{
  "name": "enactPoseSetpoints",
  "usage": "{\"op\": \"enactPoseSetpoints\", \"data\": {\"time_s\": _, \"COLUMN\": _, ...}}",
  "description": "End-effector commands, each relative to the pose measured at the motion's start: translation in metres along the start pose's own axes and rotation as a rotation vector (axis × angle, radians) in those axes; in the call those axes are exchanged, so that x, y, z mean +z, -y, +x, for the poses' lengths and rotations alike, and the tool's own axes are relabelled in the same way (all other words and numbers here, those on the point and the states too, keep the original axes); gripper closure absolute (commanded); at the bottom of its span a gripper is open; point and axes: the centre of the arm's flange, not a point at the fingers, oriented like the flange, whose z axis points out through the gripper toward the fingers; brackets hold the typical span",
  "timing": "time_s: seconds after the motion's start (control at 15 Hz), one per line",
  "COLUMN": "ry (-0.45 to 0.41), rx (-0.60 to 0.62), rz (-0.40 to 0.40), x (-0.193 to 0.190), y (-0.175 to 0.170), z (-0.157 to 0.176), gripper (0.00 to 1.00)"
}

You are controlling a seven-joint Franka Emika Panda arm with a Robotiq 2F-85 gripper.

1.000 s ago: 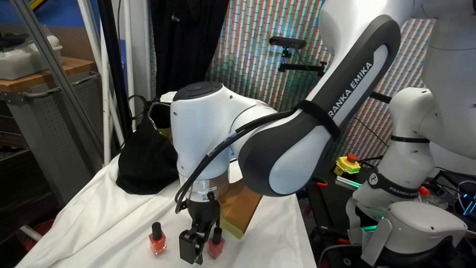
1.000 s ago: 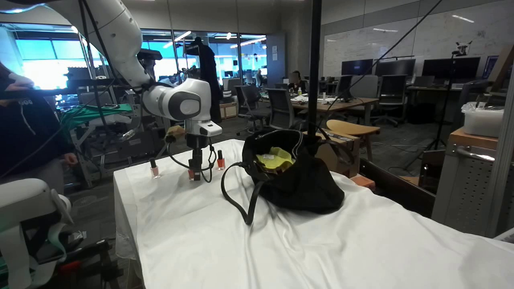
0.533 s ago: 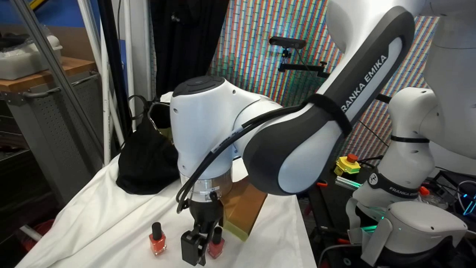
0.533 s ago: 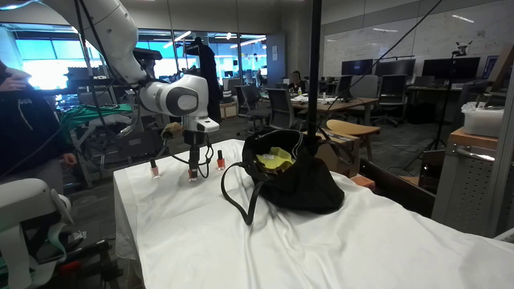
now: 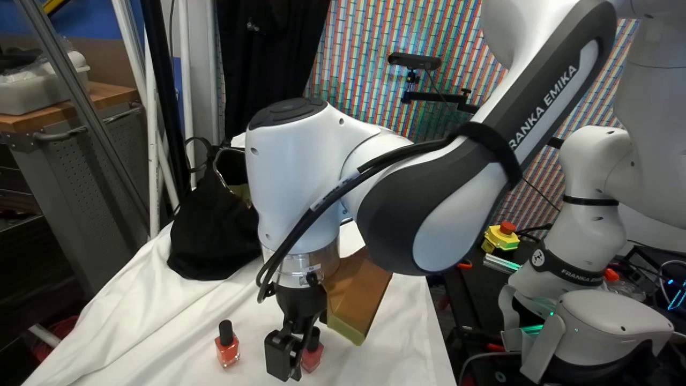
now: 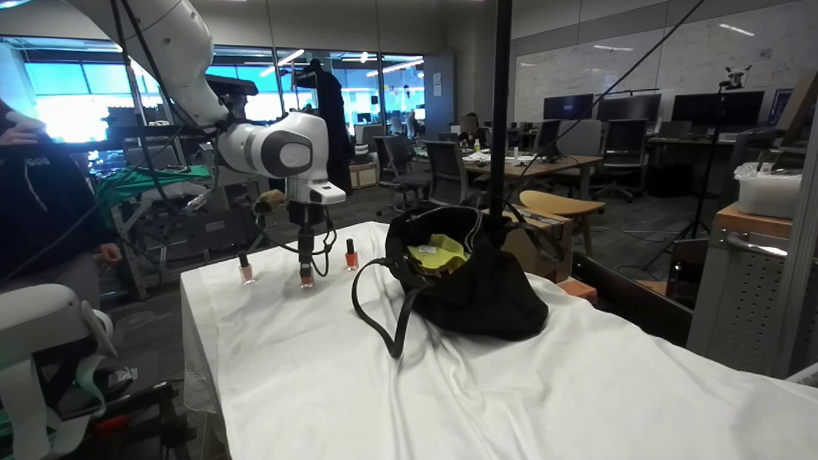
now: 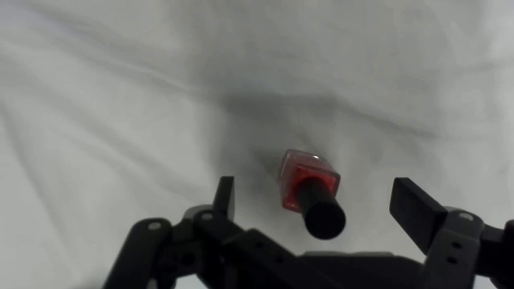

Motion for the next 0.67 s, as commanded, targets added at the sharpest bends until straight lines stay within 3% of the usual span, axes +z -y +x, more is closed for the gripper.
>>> {"op": "enactPoseSetpoints", "data": {"time_s": 0.0, "ry": -0.002, "rx": 0.012, "rz": -0.009, "x": -0.0072, "y": -0.0009, "z": -0.0069, "gripper": 0.00}}
{"op": "enactPoseSetpoints", "data": {"time_s": 0.6, "ry": 0.006, "rx": 0.001, "rz": 0.011, "x": 0.0011, "y": -0.0020, "z": -0.0087, "gripper": 0.00}}
